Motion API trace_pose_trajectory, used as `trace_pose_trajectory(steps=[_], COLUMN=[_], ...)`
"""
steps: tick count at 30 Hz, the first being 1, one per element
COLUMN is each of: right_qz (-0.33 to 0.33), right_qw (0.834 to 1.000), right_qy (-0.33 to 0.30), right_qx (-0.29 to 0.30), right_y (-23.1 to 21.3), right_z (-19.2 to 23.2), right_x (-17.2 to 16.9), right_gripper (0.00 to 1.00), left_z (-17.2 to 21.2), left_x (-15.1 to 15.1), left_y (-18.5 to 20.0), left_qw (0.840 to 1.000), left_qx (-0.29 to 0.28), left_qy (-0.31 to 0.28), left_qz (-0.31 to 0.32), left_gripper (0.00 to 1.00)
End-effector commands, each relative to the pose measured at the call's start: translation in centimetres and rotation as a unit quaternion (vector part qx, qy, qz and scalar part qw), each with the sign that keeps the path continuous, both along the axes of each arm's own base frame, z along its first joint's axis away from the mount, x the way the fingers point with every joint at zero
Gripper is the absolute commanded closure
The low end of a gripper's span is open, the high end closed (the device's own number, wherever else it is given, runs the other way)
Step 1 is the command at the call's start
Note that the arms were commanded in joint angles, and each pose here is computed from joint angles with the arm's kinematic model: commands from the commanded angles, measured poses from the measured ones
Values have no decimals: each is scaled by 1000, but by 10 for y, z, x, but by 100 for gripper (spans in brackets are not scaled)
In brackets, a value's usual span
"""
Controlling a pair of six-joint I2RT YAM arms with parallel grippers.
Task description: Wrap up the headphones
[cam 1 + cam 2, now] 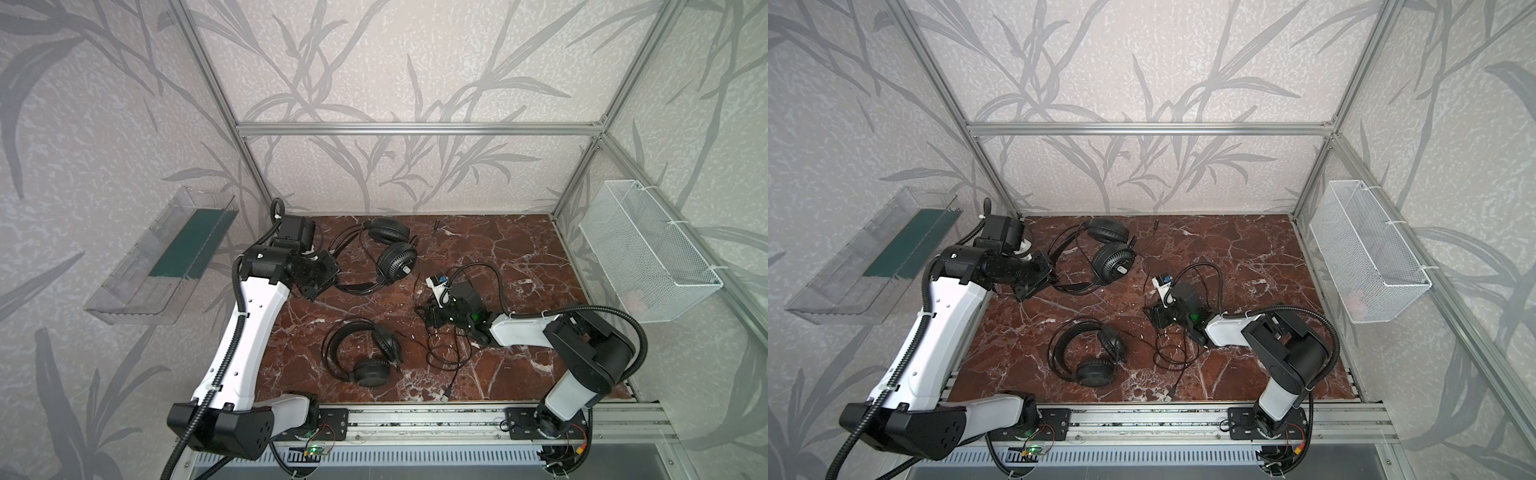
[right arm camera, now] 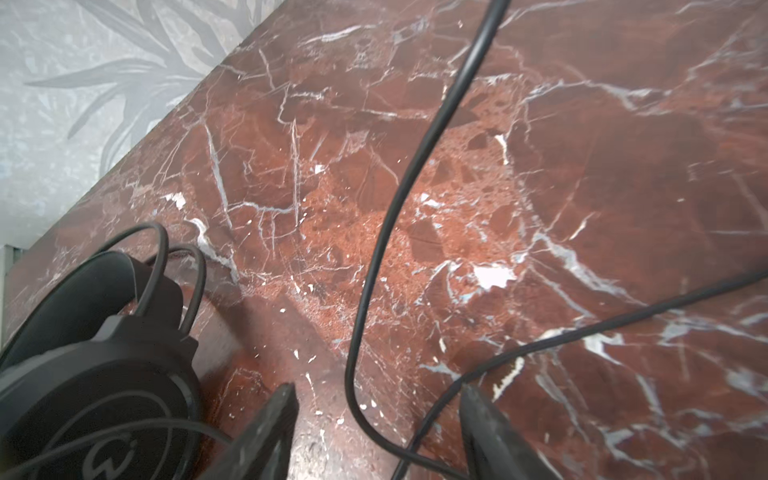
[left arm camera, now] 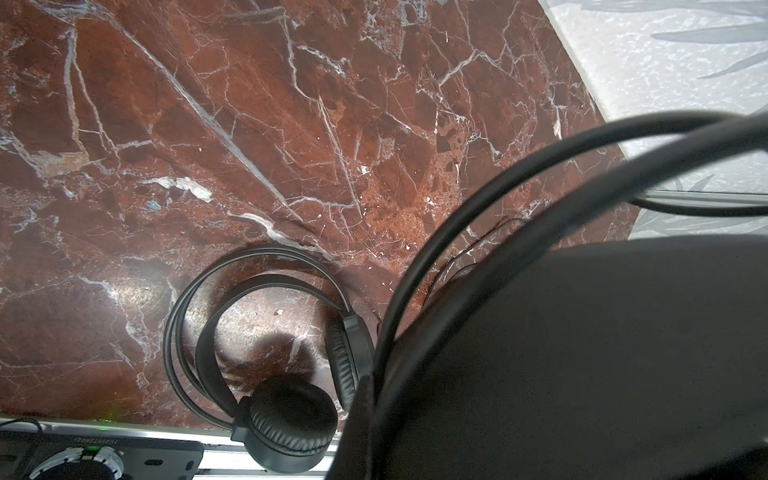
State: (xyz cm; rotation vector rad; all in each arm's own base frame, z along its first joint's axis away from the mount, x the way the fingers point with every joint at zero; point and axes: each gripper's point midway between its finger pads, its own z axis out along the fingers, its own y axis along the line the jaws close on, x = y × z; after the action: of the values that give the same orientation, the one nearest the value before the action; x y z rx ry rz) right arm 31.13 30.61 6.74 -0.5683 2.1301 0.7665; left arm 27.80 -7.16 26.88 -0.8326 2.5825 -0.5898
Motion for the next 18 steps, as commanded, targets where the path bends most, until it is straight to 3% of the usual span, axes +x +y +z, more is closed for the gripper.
trace_pose_trajectory(steps=[1,18], right_qz=[-1,43], right_qw=[1000,999], right_qy=[-10,-6], right_qx=[-7,-28], right_y=[4,26], right_z=[-6,-19], right_x=[8,5], right_gripper=[38,46], left_z=[21,19], left_x=[7,12], left_y=[-4,-3], left_qw=[999,999], left_qx=[-27,-28], left_qy=[-30,-24], left_qz=[13,21], left_gripper=[100,100])
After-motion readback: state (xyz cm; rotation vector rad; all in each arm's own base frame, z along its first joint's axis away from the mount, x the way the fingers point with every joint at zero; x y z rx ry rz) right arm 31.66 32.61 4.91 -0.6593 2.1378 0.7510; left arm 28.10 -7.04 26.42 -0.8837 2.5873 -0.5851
